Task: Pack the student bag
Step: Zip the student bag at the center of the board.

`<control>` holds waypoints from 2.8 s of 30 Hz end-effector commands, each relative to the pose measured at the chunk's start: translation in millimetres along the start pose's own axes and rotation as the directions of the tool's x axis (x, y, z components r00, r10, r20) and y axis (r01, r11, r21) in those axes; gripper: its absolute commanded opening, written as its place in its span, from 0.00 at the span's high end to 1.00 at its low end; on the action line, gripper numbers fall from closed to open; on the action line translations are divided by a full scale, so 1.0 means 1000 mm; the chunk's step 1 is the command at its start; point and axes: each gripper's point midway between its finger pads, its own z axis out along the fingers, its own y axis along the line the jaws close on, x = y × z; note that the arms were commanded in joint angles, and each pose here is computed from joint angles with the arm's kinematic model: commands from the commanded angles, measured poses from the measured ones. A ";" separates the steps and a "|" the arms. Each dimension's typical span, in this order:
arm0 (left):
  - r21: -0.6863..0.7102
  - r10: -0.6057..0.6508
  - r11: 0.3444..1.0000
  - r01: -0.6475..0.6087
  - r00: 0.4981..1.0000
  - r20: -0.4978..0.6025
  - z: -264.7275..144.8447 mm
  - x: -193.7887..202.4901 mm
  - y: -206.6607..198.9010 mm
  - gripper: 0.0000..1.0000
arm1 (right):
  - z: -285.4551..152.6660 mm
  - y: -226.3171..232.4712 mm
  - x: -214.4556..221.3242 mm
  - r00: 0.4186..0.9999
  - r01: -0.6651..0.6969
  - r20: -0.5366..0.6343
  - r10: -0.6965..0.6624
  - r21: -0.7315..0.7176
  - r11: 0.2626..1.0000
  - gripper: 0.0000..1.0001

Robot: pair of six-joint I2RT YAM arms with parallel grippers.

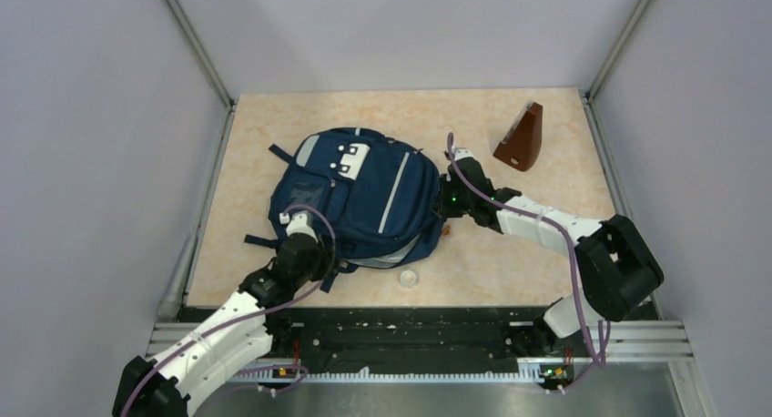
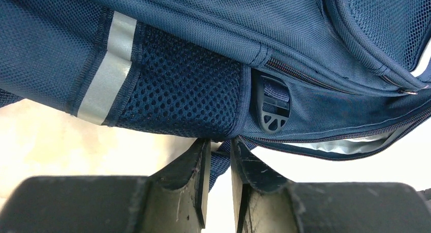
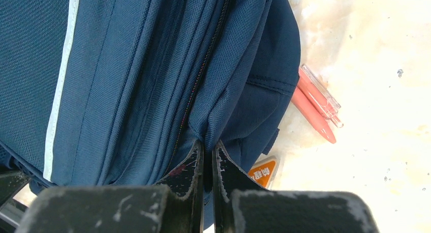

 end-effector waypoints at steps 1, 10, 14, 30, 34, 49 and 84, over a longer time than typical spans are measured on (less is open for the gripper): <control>0.022 0.009 1.000 -0.010 0.999 0.045 0.005 -0.009 -0.005 0.74 | -0.003 0.026 -0.041 0.994 0.002 0.107 0.007 -0.087 0.996 1.00; 0.030 0.040 0.999 -0.042 0.998 0.040 0.006 -0.012 -0.009 1.00 | -0.001 0.025 -0.040 0.995 0.004 0.104 0.005 -0.087 0.996 1.00; 0.066 0.068 0.995 -0.070 0.997 0.023 0.002 -0.013 -0.017 1.00 | 0.000 0.024 -0.038 0.995 0.004 0.100 0.004 -0.084 0.996 1.00; 0.361 0.262 0.902 -0.235 0.965 -0.026 -0.022 -0.009 -0.074 1.00 | 0.004 0.029 -0.037 0.996 0.011 0.090 -0.001 -0.109 0.994 1.00; 0.394 0.254 0.892 -0.221 0.967 -0.033 -0.024 -0.011 -0.084 1.00 | 0.005 0.027 -0.038 0.995 0.007 0.096 0.002 -0.098 0.995 1.00; 0.405 0.152 0.911 -0.085 0.979 -0.137 -0.017 -0.014 -0.116 1.00 | 0.011 0.033 -0.036 0.983 -0.061 0.167 0.076 -0.092 0.994 1.00; 0.378 0.091 0.926 -0.006 0.974 -0.207 -0.031 -0.022 -0.135 1.00 | -0.082 0.190 0.092 0.829 0.548 0.425 -0.364 -0.482 0.683 0.50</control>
